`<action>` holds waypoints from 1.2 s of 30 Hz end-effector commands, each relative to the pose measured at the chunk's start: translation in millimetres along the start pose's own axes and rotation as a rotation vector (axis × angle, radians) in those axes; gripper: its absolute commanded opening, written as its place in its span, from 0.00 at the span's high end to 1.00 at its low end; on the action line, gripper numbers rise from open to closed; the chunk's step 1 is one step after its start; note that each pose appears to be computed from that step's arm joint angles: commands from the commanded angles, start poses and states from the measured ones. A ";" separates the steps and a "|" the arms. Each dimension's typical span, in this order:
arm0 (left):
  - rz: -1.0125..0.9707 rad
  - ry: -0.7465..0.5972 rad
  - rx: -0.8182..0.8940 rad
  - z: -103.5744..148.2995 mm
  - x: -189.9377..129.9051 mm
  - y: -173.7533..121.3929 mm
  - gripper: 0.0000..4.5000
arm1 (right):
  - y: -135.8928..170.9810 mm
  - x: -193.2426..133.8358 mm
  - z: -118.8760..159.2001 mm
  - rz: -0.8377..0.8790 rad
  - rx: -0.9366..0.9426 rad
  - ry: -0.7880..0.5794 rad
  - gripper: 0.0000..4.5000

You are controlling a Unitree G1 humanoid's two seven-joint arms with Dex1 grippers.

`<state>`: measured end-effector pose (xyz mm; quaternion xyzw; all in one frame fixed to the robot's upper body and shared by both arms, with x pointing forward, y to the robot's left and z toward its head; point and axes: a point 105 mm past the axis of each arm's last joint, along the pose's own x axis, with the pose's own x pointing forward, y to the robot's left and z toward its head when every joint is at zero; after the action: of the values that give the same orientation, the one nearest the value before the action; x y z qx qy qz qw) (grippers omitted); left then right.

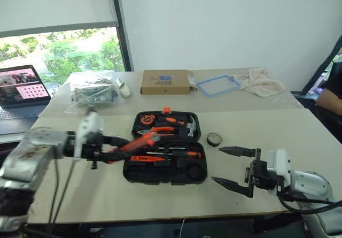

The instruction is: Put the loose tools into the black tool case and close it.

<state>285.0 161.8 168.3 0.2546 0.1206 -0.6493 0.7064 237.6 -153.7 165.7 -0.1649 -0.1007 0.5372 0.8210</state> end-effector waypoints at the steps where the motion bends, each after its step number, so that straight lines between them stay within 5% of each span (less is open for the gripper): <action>1: -0.080 0.097 0.100 -5.4 25.1 6.9 0.65 | 0.4 1.1 13.3 -0.009 -0.036 -0.029 0.00; 8: -0.110 0.154 0.135 -12.6 63.4 14.1 0.65 | 5.8 0.7 17.0 -0.037 -0.035 -0.028 0.00; 24: -0.108 0.282 0.070 -33.3 42.7 0.0 0.65 | 5.3 0.4 14.2 -0.050 -0.029 -0.022 0.00; 36: -0.093 0.274 -0.018 -40.9 61.6 -10.9 0.65 | 3.1 3.4 13.1 -0.028 -0.031 -0.024 0.00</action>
<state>295.9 127.3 119.7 0.3325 0.1967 -0.6359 0.6682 233.0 -149.1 170.9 -0.1656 -0.1077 0.5227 0.8293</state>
